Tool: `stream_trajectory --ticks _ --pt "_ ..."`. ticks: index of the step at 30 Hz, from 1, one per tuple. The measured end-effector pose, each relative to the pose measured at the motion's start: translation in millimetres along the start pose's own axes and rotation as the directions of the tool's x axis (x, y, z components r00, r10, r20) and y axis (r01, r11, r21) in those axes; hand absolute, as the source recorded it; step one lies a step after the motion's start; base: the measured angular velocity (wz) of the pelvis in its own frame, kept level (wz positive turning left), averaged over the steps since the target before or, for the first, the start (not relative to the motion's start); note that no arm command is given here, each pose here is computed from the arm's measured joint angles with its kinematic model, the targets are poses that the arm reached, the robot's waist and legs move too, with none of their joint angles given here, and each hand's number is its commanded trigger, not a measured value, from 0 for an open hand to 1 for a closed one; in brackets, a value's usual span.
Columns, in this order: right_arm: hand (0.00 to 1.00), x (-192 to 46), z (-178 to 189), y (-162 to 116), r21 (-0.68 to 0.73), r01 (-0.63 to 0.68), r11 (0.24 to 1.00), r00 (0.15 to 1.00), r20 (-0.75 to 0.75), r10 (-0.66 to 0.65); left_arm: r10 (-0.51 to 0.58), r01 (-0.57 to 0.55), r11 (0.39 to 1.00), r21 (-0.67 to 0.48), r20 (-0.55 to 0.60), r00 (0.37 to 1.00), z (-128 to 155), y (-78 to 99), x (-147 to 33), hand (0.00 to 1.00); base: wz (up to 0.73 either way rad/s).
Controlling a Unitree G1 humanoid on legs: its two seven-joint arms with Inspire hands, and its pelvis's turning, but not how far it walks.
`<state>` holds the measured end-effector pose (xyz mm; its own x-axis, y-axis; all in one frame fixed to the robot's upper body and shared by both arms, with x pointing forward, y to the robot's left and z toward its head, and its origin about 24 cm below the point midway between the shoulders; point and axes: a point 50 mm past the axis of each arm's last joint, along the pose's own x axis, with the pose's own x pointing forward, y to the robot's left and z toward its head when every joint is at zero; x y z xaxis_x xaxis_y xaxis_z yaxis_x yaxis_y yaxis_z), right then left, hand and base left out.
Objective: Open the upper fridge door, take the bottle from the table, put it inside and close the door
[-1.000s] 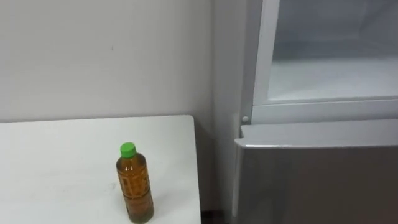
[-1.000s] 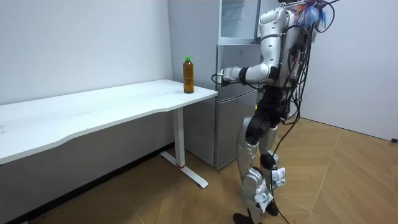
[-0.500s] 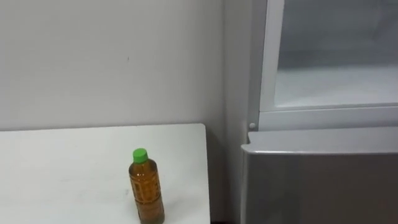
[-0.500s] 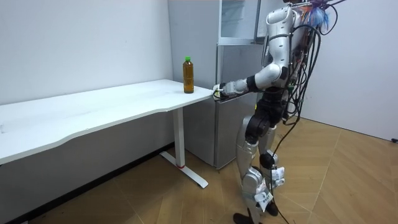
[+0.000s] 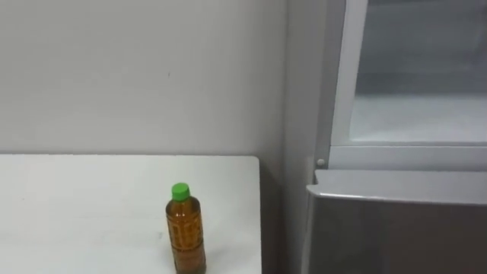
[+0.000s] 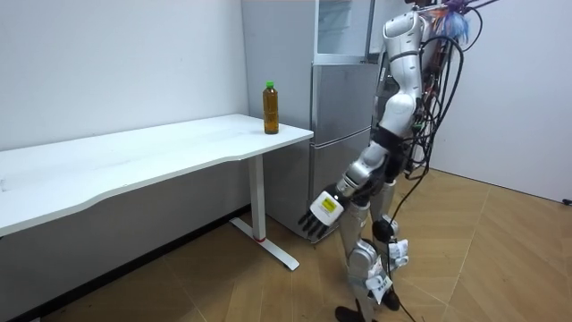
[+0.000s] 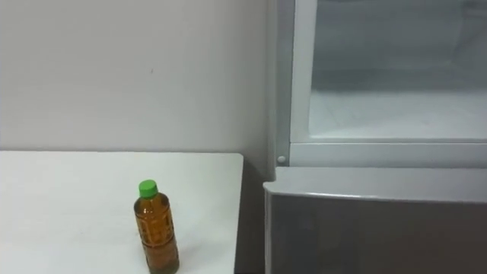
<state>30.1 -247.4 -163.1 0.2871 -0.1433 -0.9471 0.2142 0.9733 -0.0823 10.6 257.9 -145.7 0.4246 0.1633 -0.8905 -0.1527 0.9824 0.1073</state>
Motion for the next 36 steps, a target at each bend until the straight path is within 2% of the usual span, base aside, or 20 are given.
stream_trajectory --ticks 5,8,15,24,36 --pt "0.0 -1.5 -4.6 -2.2 0.004 0.006 1.0 1.0 -0.003 -0.006 0.039 -0.031 0.997 0.076 -0.105 0.994 -20.7 0.9 -3.4 0.0 0.04" --pt "0.0 -2.1 -6.9 -3.1 0.007 0.015 1.0 1.0 -0.008 -0.015 0.053 -0.025 0.989 0.144 -0.195 0.979 -34.4 -2.3 -5.9 0.0 0.0" --pt "0.0 -5.8 -18.8 -10.1 0.023 0.057 0.998 0.998 -0.042 -0.056 0.055 0.017 0.979 0.204 -0.341 0.938 -54.5 -11.5 -10.4 0.0 -0.01" --pt "0.0 -5.0 -17.1 -9.1 0.015 0.051 0.999 0.998 -0.043 -0.05 0.058 0.053 0.952 0.302 -0.347 0.936 -42.5 -15.6 -2.0 0.0 0.0" --pt "0.0 -3.3 -17.6 -2.6 0.041 0.06 0.997 0.997 -0.058 -0.057 0.039 0.089 0.939 0.333 -0.357 0.933 -29.6 -25.5 8.2 0.0 -0.01"
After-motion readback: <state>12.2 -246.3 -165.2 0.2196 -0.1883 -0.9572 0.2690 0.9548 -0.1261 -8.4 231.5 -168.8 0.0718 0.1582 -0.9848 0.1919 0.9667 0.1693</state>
